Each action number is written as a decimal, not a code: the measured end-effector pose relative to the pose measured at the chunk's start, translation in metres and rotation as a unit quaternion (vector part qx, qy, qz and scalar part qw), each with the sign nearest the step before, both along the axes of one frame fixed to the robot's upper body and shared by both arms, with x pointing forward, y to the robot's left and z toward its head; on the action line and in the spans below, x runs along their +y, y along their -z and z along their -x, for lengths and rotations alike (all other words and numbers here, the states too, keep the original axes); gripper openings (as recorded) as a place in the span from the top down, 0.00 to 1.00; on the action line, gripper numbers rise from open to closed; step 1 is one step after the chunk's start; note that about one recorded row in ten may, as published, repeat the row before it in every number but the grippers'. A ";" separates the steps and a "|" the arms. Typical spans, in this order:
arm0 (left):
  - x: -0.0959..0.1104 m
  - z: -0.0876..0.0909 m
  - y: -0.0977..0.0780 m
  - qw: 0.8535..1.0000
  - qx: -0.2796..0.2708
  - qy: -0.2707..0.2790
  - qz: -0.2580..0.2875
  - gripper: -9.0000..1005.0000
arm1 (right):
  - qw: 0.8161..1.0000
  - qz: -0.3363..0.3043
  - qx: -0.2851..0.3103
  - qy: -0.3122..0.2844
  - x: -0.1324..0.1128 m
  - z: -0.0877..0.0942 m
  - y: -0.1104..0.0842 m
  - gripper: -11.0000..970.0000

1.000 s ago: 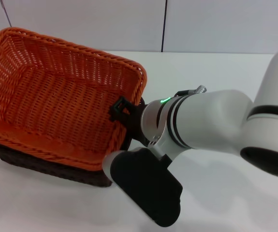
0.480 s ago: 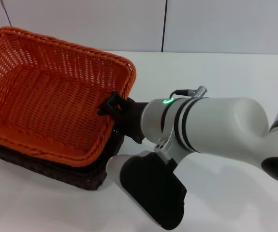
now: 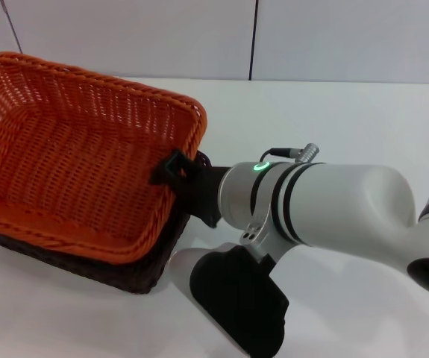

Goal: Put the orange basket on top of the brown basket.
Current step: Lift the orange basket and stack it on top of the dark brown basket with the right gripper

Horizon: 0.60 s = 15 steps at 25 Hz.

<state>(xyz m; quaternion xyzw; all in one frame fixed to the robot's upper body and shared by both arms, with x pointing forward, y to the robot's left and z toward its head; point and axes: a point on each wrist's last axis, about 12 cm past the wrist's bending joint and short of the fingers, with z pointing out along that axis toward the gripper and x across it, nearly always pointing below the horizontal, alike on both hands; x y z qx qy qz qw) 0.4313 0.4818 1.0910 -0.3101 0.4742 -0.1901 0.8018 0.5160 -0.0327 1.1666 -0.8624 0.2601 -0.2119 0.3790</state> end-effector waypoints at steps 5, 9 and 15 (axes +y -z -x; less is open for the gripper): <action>-0.001 0.001 0.001 1.000 0.000 0.001 0.003 0.27 | 1.000 0.000 -0.025 -0.010 -0.005 -0.006 0.000 0.68; -0.001 0.001 0.001 1.000 -0.002 0.002 0.005 0.27 | 1.000 -0.002 -0.020 -0.007 -0.004 -0.005 0.000 0.68; 0.000 0.001 0.002 1.000 0.000 0.002 0.008 0.27 | 1.000 0.011 -0.008 0.003 -0.005 -0.006 0.000 0.68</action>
